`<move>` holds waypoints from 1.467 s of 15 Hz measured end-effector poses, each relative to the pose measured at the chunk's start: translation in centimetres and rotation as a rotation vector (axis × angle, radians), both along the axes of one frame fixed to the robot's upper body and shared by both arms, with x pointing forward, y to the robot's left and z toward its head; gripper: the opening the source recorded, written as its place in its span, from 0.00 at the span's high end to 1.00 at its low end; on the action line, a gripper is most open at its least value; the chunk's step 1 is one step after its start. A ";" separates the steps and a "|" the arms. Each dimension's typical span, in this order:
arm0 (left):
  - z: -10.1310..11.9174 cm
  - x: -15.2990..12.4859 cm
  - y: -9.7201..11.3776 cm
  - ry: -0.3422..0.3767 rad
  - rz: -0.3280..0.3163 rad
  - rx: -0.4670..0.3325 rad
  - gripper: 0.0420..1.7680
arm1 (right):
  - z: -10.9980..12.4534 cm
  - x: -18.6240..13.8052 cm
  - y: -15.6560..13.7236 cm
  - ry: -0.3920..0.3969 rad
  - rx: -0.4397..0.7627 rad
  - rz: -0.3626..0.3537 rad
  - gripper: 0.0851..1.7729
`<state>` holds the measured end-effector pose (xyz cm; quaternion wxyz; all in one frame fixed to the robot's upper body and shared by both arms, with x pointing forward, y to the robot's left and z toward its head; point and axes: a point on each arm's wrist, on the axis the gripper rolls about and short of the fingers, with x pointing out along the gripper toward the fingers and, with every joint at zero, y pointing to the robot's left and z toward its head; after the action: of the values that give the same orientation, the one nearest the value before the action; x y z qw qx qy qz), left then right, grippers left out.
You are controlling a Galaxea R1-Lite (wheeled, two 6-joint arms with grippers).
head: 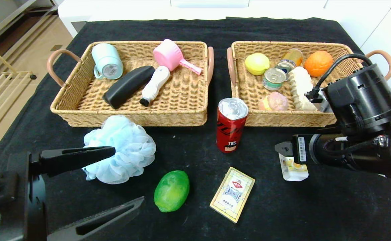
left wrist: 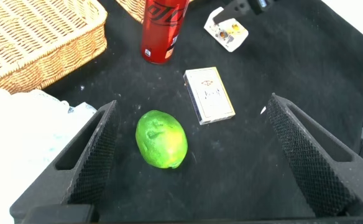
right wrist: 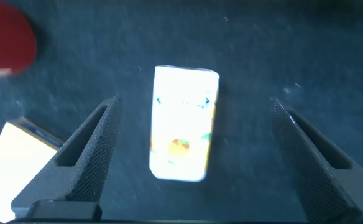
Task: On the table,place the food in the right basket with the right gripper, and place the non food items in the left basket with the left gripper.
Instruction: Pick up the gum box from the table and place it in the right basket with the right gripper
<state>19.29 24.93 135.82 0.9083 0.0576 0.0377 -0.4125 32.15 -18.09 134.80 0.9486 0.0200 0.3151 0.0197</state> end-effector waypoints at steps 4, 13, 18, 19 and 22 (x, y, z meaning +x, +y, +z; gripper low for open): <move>0.0 0.0 0.0 -0.003 0.001 -0.002 0.03 | 0.0 0.6 1.1 -0.019 -0.022 -0.033 0.04; 0.0 0.0 0.0 -0.007 0.000 0.003 0.03 | -1.5 2.1 1.4 0.028 -0.018 -0.078 0.04; 0.0 0.0 0.0 -0.007 0.000 0.003 0.03 | -2.1 2.3 1.2 0.065 -0.006 -0.093 0.04; 0.0 0.0 0.0 -0.007 0.000 0.003 0.03 | -2.2 2.4 1.2 0.068 -0.007 -0.093 0.04; 0.0 0.0 0.0 -0.008 0.000 0.004 0.03 | -2.4 2.4 1.3 0.080 -0.015 -0.093 0.07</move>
<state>19.30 24.94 135.82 0.9084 0.0610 0.0348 -0.4122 34.54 -16.82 132.41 0.9353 0.0281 0.3518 -0.0275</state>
